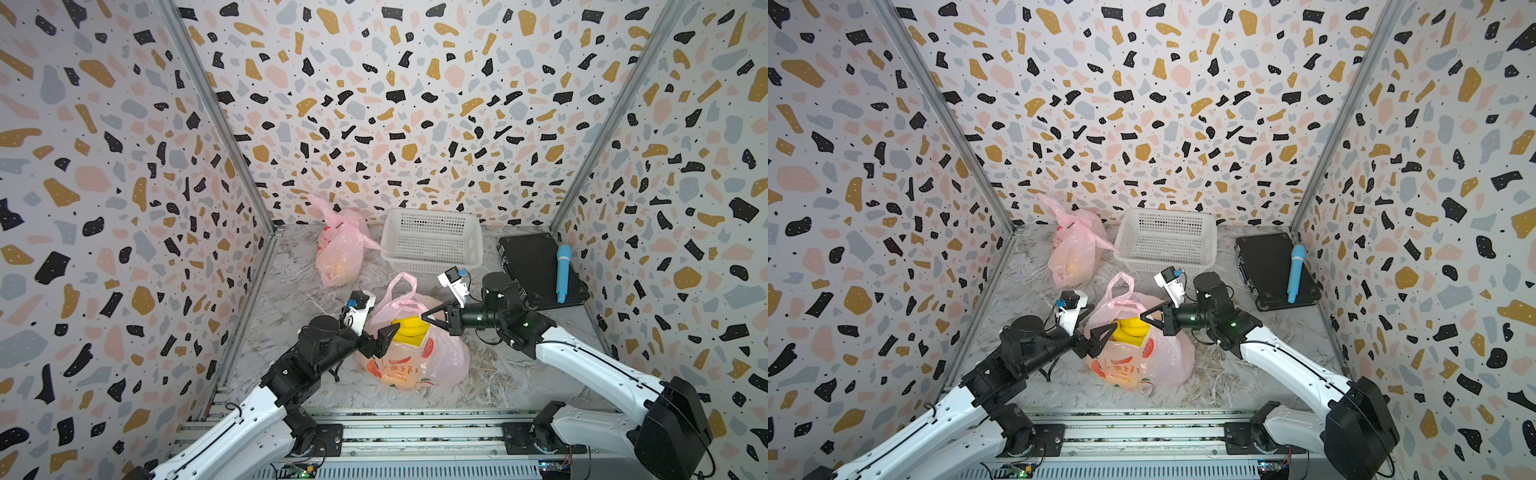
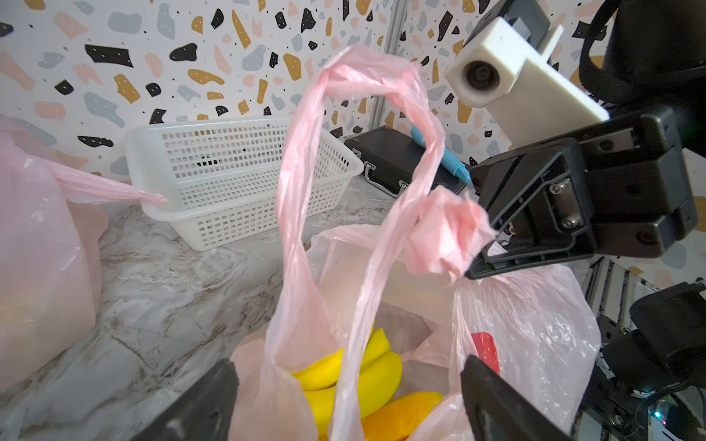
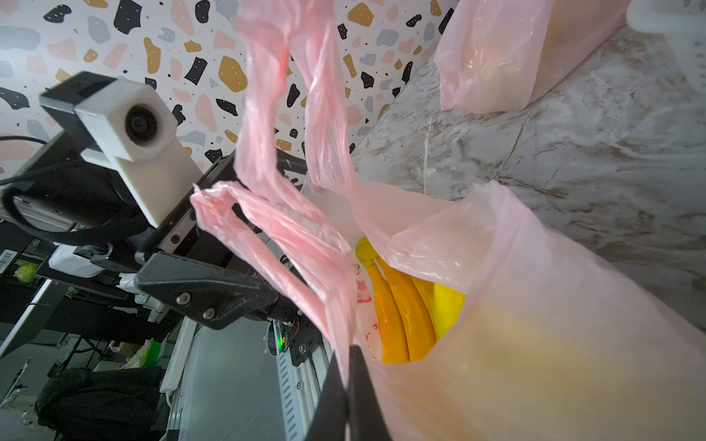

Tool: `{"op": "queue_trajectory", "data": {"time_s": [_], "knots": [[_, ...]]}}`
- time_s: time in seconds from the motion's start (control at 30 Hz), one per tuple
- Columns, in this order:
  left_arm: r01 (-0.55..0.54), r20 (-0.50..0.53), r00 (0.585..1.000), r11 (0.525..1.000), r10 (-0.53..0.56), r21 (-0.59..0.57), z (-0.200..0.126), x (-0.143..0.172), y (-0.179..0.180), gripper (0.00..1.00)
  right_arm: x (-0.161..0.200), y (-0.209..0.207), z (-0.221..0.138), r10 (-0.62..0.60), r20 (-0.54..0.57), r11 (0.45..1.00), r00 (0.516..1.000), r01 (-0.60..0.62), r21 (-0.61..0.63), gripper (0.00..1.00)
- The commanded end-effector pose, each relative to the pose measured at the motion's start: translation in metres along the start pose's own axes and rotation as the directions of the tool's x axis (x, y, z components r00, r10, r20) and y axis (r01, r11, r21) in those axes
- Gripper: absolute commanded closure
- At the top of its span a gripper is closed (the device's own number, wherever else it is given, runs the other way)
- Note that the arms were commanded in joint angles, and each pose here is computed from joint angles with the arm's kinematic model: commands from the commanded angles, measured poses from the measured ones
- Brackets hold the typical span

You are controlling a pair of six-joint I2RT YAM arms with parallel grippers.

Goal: Place the banana into a plastic bag & tie a knot
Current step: Cross the plastic bag at the center of the board.

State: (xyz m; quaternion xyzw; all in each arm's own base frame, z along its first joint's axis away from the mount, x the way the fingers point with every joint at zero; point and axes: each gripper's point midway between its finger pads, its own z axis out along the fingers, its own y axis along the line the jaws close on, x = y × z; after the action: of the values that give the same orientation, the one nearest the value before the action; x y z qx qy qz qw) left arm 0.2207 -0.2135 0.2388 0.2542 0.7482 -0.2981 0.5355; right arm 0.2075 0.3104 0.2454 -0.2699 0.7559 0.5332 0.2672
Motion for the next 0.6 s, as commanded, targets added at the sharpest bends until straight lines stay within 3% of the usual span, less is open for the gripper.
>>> {"op": "queue_trajectory", "data": {"time_s": [0.0, 0.23, 0.57], "knots": [[-0.066, 0.058, 0.996, 0.996, 0.063, 0.059, 0.004, -0.019, -0.012, 0.15, -0.015, 0.019, -0.003, -0.022, 0.020, 0.999, 1.000, 0.023, -0.049, 1.00], [-0.099, 0.016, 0.995, 0.988, 0.098, 0.120, 0.018, -0.017, -0.021, 0.36, -0.005, 0.019, 0.002, -0.011, -0.033, 0.999, 0.999, 0.009, -0.050, 1.00], [-0.168, -0.015, 0.985, 0.974, 0.172, 0.149, 0.022, -0.014, -0.025, 0.14, -0.002, 0.015, 0.007, 0.011, -0.056, 0.999, 0.998, -0.014, -0.050, 1.00]]}}
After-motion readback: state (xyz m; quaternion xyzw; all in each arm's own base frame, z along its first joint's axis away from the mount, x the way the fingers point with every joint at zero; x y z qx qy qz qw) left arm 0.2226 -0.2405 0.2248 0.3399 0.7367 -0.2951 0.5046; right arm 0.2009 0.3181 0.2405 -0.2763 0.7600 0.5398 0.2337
